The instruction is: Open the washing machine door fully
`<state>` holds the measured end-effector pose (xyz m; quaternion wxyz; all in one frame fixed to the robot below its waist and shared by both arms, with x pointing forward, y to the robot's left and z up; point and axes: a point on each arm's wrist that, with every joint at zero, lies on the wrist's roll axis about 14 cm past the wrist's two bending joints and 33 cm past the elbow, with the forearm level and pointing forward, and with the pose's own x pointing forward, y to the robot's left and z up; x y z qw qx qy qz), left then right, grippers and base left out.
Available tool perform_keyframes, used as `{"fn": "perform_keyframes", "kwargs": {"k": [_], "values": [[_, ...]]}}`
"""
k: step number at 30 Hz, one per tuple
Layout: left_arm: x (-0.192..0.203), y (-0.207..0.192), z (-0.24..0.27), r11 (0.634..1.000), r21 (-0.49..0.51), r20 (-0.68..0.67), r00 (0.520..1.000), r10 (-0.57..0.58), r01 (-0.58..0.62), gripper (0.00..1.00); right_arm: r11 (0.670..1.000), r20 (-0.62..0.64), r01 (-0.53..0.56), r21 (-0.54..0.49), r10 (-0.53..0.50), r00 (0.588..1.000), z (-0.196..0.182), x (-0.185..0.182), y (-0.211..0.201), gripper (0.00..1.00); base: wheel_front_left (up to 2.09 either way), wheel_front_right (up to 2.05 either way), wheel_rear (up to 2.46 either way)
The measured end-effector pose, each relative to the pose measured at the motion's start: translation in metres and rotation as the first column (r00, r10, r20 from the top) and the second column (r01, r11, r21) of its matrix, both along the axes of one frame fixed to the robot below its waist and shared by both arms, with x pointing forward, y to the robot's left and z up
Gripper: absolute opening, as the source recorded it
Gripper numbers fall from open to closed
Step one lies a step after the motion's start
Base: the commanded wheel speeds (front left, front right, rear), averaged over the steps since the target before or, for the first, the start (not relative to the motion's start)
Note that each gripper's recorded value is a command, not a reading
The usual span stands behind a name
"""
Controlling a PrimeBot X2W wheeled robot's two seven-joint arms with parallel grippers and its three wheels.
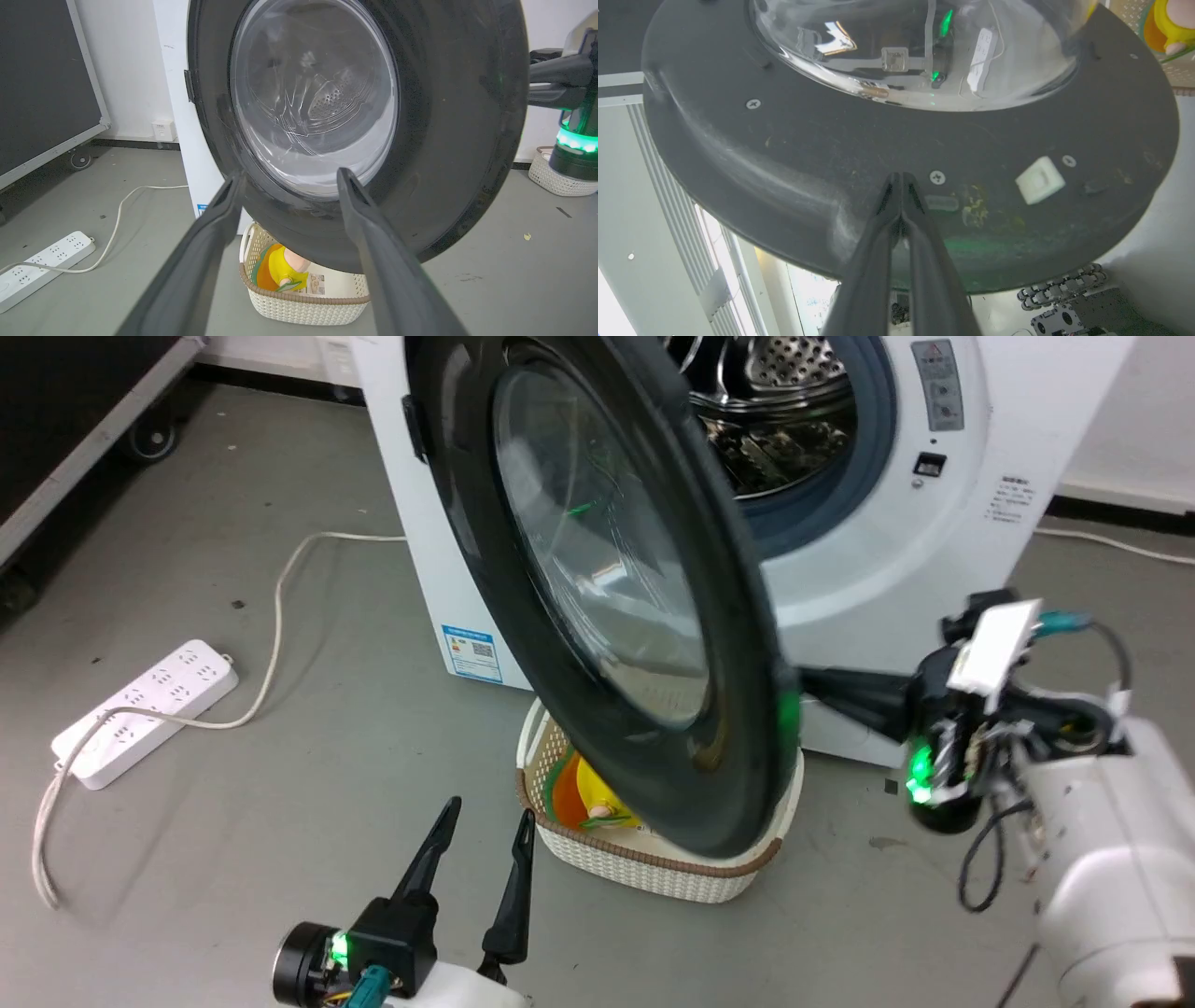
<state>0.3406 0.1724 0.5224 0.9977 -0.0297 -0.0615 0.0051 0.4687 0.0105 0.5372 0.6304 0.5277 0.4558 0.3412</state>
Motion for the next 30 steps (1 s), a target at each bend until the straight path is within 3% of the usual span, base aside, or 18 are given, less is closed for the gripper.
{"fn": "perform_keyframes", "kwargs": {"k": [4, 11, 15, 18, 19, 20, 21, 24, 26, 28, 29, 30], "values": [[-0.009, 0.006, 0.000, 1.000, -0.002, 0.000, 1.000, 0.022, -0.022, 1.00, 0.992, 0.007, -0.114, 0.049, 0.114, 0.993, -0.003, -0.031, 0.034, 0.00, 0.00, 0.00, 0.00], [-0.017, 0.012, -0.004, 0.999, -0.006, -0.010, 0.999, 0.043, -0.043, 1.00, 0.973, 0.011, -0.211, 0.099, 0.211, 0.978, -0.015, -0.074, 0.079, 0.00, 0.00, 0.00, 0.00], [-0.019, 0.014, -0.004, 0.999, -0.007, -0.010, 0.999, 0.052, -0.052, 1.00, 0.969, 0.023, -0.221, 0.106, 0.220, 0.975, -0.015, -0.085, 0.093, 0.00, 0.00, 0.00, 0.00], [-0.022, 0.019, -0.004, 0.997, -0.008, -0.011, 0.997, 0.072, -0.072, 1.00, 0.980, 0.045, -0.171, 0.105, 0.167, 0.985, -0.012, -0.082, 0.097, 0.00, 0.00, 0.00, 0.00], [-0.022, 0.020, -0.005, 0.997, -0.008, -0.012, 0.997, 0.077, -0.077, 1.00, 0.985, 0.062, -0.149, 0.090, 0.143, 0.988, -0.011, -0.079, 0.096, 0.47, 0.00, 0.00, 0.00], [-0.022, 0.021, -0.005, 0.997, -0.008, -0.011, 0.997, 0.080, -0.080, 1.00, 0.988, 0.080, -0.131, 0.077, 0.124, 0.989, -0.010, -0.076, 0.093, 0.47, 0.00, 0.00, 0.00], [-0.022, 0.022, -0.004, 0.997, -0.009, -0.008, 0.997, 0.081, -0.082, 1.00, 0.991, 0.094, -0.114, 0.067, 0.107, 0.990, -0.009, -0.073, 0.088, 1.00, 0.00, 0.00, 0.00], [-0.022, 0.022, -0.002, 0.997, -0.009, 0.000, 0.997, 0.080, -0.080, 1.00, 0.997, 0.134, -0.063, 0.040, 0.057, 0.989, -0.006, -0.065, 0.074, 1.00, 0.00, 0.00, 0.00], [-0.023, 0.023, 0.000, 0.997, -0.013, 0.008, 0.997, 0.080, -0.079, 1.00, 0.996, 0.256, 0.085, -0.033, -0.074, 0.964, -0.001, -0.046, 0.039, 1.00, 0.00, 0.00, 0.00], [-0.023, 0.022, 0.000, 0.997, -0.015, 0.009, 0.997, 0.075, -0.075, 1.00, 0.976, 0.376, 0.203, -0.079, -0.160, 0.913, 0.008, -0.033, 0.011, 1.00, 0.00, 0.00, 0.00], [-0.023, 0.022, 0.000, 0.997, -0.015, 0.009, 0.997, 0.075, -0.075, 1.00, 0.976, 0.376, 0.203, -0.079, -0.160, 0.913, 0.008, -0.033, 0.011, 1.00, 0.00, 0.00, 0.00], [-0.020, 0.021, 0.004, 0.998, -0.015, 0.023, 0.998, 0.066, -0.066, 1.00, 0.939, 0.521, 0.319, -0.126, -0.211, 0.827, 0.018, -0.024, -0.018, 1.00, 0.00, 0.00, 0.00]]}}
